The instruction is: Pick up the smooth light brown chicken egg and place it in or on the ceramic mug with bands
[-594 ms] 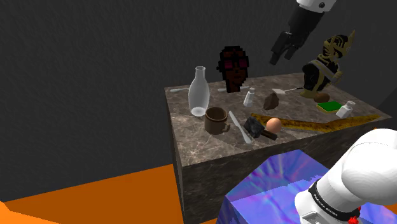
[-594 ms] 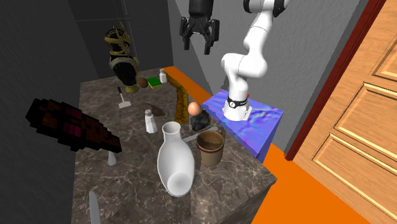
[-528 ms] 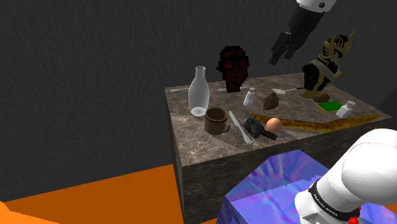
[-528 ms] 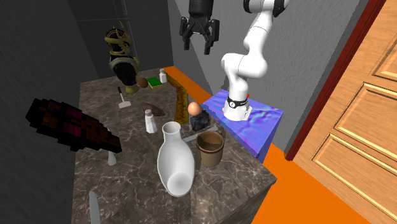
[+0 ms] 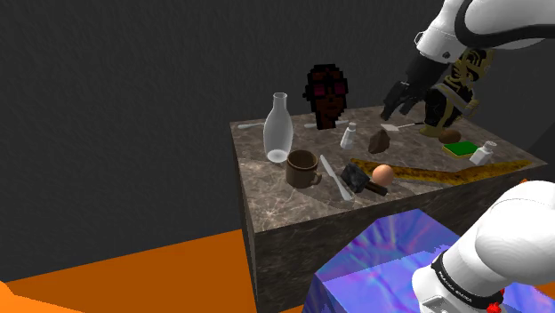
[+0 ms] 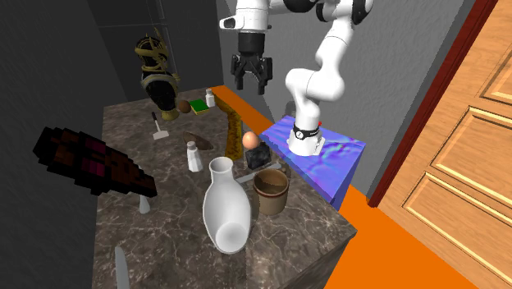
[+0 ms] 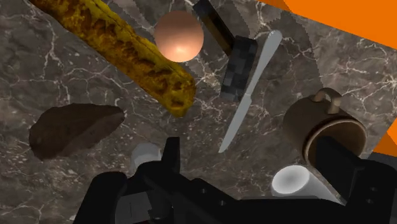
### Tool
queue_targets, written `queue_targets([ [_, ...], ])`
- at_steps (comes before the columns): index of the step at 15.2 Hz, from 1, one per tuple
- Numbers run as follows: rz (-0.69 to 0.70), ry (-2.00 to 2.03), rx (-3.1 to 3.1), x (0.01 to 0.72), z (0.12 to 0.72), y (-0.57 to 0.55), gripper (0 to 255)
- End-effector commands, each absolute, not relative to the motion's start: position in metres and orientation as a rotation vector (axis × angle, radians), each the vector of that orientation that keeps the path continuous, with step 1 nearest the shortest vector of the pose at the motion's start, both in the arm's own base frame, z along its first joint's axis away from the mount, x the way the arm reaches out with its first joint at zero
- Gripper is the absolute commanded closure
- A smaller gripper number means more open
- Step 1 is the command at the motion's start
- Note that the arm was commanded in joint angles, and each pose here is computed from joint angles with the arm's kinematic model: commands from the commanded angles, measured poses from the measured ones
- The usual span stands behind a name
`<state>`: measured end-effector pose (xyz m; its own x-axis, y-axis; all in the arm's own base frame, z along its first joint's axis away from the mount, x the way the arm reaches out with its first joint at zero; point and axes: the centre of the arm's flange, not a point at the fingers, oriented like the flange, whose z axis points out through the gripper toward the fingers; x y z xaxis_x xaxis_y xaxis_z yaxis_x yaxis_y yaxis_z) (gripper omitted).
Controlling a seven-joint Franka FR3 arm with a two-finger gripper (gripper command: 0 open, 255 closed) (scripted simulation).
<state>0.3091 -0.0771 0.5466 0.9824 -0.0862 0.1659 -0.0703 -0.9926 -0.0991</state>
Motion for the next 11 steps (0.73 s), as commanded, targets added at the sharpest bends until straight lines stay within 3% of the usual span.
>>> queue_targets([
  [1,-0.25,0.15,-3.008,0.304,0.524,-0.09,0],
  [11,-0.196,0.293,-2.872,0.27,0.398,-0.136,0],
])
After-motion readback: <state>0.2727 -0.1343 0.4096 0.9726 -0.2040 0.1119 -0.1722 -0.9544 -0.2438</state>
